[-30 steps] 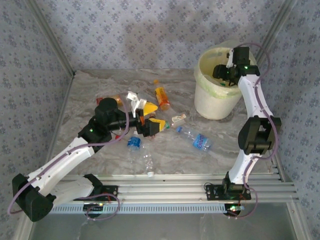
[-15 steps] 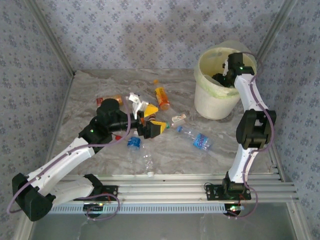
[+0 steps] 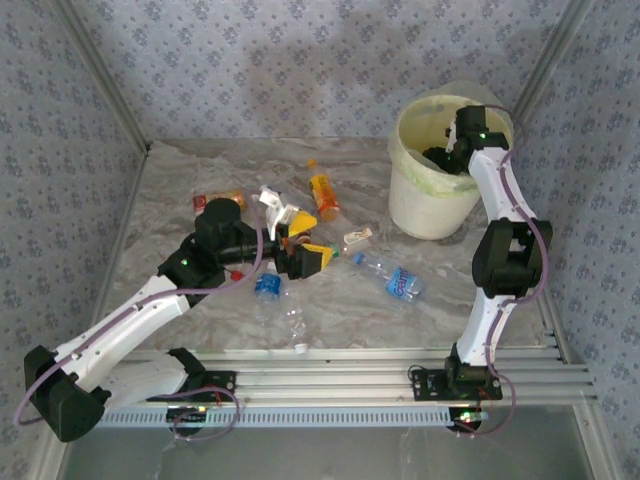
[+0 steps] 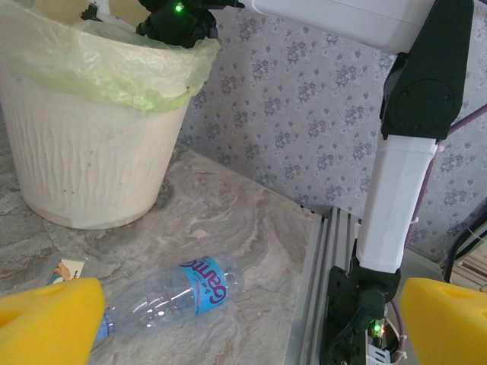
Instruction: Put the plastic bottles in the bin
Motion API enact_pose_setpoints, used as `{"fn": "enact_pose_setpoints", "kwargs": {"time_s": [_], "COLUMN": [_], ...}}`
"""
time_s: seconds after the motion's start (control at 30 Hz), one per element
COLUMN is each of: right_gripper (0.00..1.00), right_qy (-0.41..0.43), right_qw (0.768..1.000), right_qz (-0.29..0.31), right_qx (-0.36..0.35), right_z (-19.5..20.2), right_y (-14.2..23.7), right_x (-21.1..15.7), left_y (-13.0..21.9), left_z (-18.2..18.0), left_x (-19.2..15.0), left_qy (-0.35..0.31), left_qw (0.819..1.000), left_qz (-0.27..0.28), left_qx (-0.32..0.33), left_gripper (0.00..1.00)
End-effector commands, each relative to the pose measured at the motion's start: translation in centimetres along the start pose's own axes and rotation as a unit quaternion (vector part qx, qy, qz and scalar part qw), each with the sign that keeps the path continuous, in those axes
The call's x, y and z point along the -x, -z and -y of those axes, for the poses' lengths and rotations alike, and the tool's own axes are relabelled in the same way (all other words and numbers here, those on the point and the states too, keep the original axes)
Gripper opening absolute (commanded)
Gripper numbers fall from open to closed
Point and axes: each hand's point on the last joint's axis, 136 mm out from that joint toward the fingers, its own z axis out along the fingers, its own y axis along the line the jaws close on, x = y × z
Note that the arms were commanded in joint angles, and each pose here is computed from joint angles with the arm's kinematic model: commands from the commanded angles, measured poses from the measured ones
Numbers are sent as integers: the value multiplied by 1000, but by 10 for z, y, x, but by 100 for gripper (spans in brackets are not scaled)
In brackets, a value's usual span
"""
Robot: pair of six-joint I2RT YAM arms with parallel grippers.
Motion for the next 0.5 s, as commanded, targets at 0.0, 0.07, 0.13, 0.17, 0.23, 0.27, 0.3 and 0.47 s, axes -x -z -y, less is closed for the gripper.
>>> {"fn": "enact_pose_setpoints", "kwargs": {"time_s": [0.0,0.07,0.13,0.17,0.23,0.27,0.3,0.47], "right_gripper": [81,81,82,82,82,82,82,82], "right_qy": [-9,-8,-10,-10,-11,-12,-14,-17], "right_qw": [1000,1000,999,999,999,999,999,997], "right_qz": [16,23,33,38,43,45,48,70], "right_qx": [1,2,4,5,10,14,19,30], "right_z": [-1,-3,-3,-3,-6,-7,-9,-14], "right_y": [20,28,36,40,46,48,51,69], "right_x": [12,15,18,20,22,22,22,28], "left_y": [4,3,3,2,0,-1,-2,-3], "left_z": [12,12,13,13,11,11,11,9], "left_x": [14,11,10,9,8,7,6,2], "left_qy": [-24,-22,-22,-21,-17,-15,-14,-14], "left_qw": [1000,1000,1000,1000,1000,1000,1000,1000], "left_qz": [13,10,9,7,5,4,1,-2], "left_qx": [-10,-12,-13,-13,-14,-16,-17,-11], "left_gripper": [100,100,100,100,100,100,100,100]}}
